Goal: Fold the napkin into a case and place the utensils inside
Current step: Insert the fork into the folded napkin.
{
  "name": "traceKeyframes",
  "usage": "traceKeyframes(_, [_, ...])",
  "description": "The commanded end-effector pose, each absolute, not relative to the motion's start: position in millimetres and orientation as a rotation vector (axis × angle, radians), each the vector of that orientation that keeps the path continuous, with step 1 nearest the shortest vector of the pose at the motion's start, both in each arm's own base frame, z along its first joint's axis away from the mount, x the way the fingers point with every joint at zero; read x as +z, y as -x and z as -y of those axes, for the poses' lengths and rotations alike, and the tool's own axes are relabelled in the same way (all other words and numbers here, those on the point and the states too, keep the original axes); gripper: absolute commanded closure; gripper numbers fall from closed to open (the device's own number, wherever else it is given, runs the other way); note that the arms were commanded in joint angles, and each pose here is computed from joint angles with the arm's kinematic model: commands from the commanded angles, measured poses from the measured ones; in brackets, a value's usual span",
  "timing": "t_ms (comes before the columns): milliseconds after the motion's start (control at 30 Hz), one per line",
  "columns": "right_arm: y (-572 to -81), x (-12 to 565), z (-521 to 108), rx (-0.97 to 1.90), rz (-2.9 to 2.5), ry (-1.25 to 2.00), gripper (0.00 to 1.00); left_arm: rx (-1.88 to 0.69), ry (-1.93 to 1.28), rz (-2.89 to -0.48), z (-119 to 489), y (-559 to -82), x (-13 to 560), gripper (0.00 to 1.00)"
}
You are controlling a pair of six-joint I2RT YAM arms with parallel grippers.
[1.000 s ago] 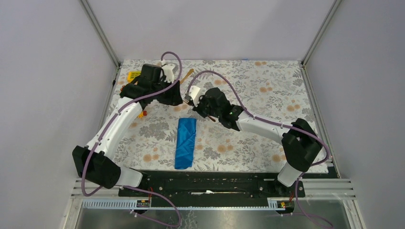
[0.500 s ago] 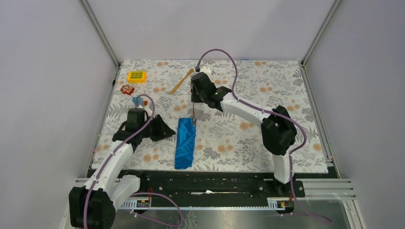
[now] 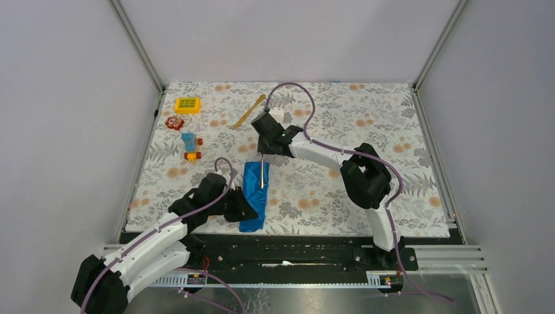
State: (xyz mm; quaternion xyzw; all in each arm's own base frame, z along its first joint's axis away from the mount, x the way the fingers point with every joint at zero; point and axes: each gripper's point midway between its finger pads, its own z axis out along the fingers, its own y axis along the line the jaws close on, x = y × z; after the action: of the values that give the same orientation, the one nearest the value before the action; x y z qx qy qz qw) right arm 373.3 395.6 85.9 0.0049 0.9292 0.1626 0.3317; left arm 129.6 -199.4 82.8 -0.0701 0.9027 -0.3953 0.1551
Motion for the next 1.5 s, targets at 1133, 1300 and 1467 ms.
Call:
traceKeyframes(1133, [-297,87,-416,0.383,-2.458,0.012,1.0,-0.834,0.375,-2.693,182,-118,2,0.77])
traceKeyframes(1300, [-286,79,-413,0.369,-2.477,0.015,1.0,-0.827,0.36,-2.673,183,-123,13,0.6])
traceKeyframes(1467, [-296,81,-413,0.347,-2.446,0.032,1.0,-0.833,0.331,-2.577,181,-136,55,0.48])
